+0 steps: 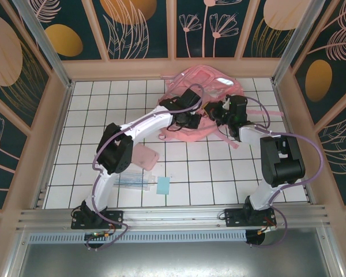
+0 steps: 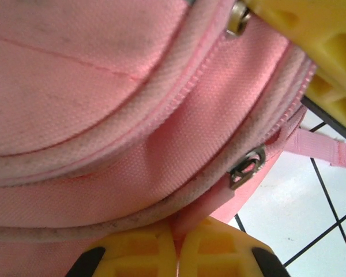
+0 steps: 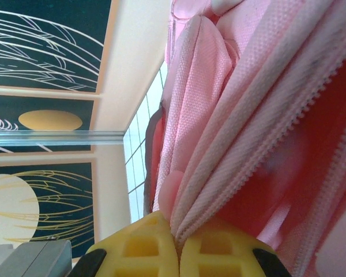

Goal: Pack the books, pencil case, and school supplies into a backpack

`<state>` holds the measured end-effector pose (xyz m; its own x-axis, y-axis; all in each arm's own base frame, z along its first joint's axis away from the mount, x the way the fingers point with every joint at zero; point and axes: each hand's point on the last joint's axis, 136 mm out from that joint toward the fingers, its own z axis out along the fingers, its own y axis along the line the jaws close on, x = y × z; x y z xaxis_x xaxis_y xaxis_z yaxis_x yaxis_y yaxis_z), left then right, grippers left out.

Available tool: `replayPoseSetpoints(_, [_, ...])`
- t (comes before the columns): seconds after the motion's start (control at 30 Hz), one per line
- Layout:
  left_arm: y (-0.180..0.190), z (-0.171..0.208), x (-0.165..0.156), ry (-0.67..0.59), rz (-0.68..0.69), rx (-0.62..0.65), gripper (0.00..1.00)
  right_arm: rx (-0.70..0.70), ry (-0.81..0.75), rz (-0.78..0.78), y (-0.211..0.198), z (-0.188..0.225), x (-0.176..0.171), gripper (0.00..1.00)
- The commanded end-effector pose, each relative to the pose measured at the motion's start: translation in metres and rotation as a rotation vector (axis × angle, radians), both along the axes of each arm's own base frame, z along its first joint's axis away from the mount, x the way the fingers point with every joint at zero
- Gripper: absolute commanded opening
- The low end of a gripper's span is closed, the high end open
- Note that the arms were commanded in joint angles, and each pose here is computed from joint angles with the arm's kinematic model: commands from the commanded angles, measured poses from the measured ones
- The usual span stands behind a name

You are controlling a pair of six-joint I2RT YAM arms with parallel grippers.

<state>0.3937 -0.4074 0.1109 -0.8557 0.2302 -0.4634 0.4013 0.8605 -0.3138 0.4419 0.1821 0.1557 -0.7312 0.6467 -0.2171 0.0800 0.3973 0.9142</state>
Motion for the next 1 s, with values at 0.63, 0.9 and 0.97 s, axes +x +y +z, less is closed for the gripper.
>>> replayPoseSetpoints(0.63, [0.006, 0.060, 0.023, -0.075, -0.078, -0.250, 0.14, -0.119, -0.095, 0.037, 0.000, 0.010, -0.008, 0.00])
replayPoseSetpoints(0.9, [-0.020, 0.074, 0.023, -0.065, -0.114, -0.427, 0.45, -0.110, -0.104, 0.061, 0.008, 0.013, -0.009, 0.00])
replayPoseSetpoints(0.97, [-0.021, 0.072, 0.025, -0.059, -0.104, -0.428, 0.45, -0.109, -0.106, 0.061, 0.008, 0.014, -0.009, 0.00])
